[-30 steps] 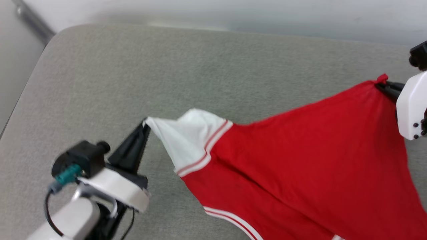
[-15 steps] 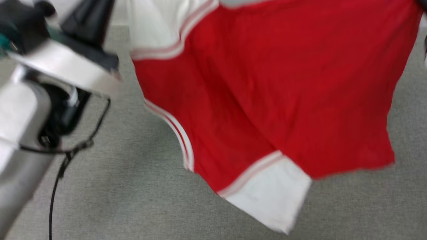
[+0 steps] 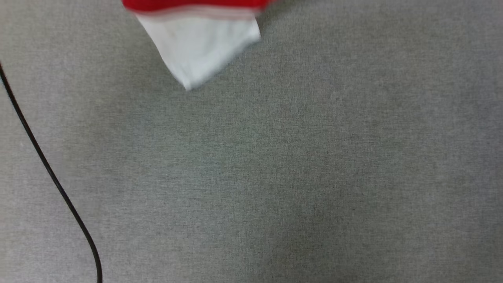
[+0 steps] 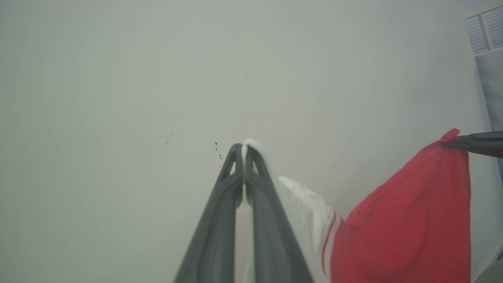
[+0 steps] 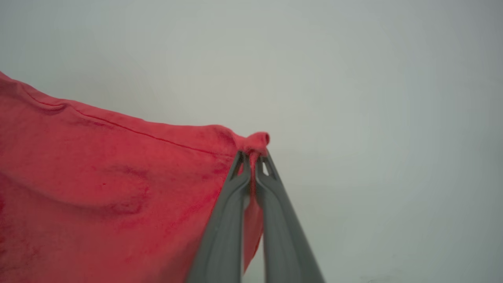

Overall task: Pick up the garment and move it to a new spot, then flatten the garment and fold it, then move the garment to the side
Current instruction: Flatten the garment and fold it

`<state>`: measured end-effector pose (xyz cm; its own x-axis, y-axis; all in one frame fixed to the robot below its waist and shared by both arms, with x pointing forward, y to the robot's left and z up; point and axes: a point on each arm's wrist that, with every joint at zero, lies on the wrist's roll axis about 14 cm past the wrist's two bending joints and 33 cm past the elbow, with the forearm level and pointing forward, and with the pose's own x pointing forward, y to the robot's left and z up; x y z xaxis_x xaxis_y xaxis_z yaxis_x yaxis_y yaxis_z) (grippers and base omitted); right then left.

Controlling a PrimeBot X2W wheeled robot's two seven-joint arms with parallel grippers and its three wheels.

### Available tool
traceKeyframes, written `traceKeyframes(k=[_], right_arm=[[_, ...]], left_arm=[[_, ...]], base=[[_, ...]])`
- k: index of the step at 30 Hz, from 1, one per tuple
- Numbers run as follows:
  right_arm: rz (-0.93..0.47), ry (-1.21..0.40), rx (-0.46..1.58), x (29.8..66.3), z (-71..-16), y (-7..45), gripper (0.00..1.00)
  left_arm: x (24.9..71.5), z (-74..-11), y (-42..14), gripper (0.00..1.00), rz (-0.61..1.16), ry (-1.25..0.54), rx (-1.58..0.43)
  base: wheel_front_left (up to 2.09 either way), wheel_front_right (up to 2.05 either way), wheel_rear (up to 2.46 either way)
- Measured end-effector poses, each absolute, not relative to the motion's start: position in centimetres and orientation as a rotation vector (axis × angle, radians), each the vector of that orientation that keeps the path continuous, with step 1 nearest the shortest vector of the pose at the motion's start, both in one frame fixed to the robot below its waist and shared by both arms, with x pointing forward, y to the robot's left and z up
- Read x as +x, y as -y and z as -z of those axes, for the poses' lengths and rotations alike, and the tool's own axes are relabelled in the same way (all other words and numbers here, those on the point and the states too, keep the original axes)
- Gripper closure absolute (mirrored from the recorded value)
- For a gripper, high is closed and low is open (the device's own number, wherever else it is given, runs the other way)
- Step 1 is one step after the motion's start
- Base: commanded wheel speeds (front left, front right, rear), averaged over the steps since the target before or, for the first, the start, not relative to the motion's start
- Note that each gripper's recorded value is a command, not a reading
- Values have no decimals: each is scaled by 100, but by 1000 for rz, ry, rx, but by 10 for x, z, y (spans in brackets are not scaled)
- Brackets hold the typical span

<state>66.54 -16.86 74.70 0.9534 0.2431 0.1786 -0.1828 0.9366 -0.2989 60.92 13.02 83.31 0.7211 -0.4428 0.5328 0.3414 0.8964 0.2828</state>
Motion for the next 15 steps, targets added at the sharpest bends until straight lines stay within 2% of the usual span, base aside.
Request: traceKeyframes(k=[7, 11, 15], right_arm=[[-211, 271, -275, 691, -759, 162, 100], [-218, 217, -274, 708, -728, 160, 100], [-252, 146, -297, 718, -683, 152, 100]], left_arm=[[633, -855, -139, 100, 406, 670, 198], [652, -832, -148, 100, 391, 624, 176], [672, -779, -156, 100, 384, 512, 141]], base=[[0, 0, 0], [0, 0, 0], [0, 0, 0]])
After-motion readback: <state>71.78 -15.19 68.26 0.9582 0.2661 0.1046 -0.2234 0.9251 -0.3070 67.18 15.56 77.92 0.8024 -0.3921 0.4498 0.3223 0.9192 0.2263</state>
